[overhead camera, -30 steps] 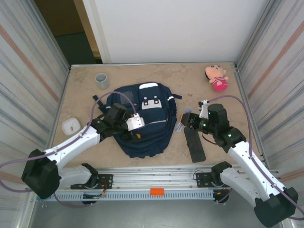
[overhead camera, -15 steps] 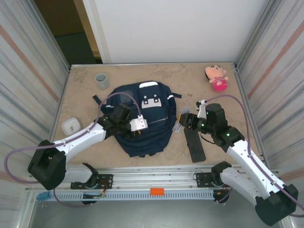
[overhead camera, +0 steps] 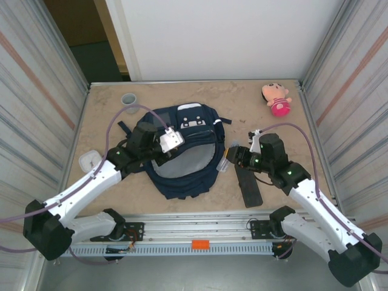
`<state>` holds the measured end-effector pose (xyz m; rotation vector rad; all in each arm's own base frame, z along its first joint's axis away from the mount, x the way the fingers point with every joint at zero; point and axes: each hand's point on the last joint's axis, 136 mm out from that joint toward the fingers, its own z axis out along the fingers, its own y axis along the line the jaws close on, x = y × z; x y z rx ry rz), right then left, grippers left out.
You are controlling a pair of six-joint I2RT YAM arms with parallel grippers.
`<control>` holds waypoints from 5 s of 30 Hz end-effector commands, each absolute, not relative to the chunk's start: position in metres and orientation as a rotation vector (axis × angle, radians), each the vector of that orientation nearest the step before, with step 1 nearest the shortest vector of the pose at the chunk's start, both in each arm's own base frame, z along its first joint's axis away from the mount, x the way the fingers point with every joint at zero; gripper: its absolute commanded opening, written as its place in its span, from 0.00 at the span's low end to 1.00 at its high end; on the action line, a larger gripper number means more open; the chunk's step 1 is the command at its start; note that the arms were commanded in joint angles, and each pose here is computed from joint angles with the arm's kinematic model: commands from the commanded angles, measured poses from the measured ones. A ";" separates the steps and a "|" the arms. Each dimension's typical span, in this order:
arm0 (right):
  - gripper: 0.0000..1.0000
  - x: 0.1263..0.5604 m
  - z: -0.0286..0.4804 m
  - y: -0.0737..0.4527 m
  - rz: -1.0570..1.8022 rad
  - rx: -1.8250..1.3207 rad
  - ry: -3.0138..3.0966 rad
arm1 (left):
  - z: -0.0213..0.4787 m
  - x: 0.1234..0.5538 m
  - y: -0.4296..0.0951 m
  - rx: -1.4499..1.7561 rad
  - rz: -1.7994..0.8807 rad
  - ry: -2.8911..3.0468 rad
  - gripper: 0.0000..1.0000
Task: Pack books, pencil case, and school supplies into a backpack
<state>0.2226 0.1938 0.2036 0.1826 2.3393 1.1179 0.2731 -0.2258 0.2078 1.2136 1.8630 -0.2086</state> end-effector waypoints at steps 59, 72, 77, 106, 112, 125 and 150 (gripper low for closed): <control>0.43 0.347 0.093 0.365 1.192 0.722 2.328 | 0.326 0.299 -0.219 0.751 -0.486 1.664 0.01; 0.34 0.389 0.074 0.412 1.244 0.558 2.256 | 0.328 0.301 -0.222 0.774 -0.481 1.647 0.01; 0.27 0.395 0.075 0.437 1.321 0.450 2.272 | 0.326 0.304 -0.226 0.781 -0.495 1.647 0.00; 0.45 0.285 0.129 0.322 0.917 0.204 2.471 | 0.278 0.315 -0.173 0.628 -0.287 1.815 0.00; 0.54 0.256 0.125 0.227 0.533 0.202 2.636 | 0.281 0.310 -0.173 0.624 -0.307 1.806 0.00; 0.64 0.183 0.087 0.073 0.041 0.505 3.018 | 0.279 0.314 -0.178 0.621 -0.332 1.805 0.00; 0.74 0.229 0.036 0.048 -0.004 0.714 2.948 | 0.280 0.311 -0.172 0.627 -0.297 1.808 0.00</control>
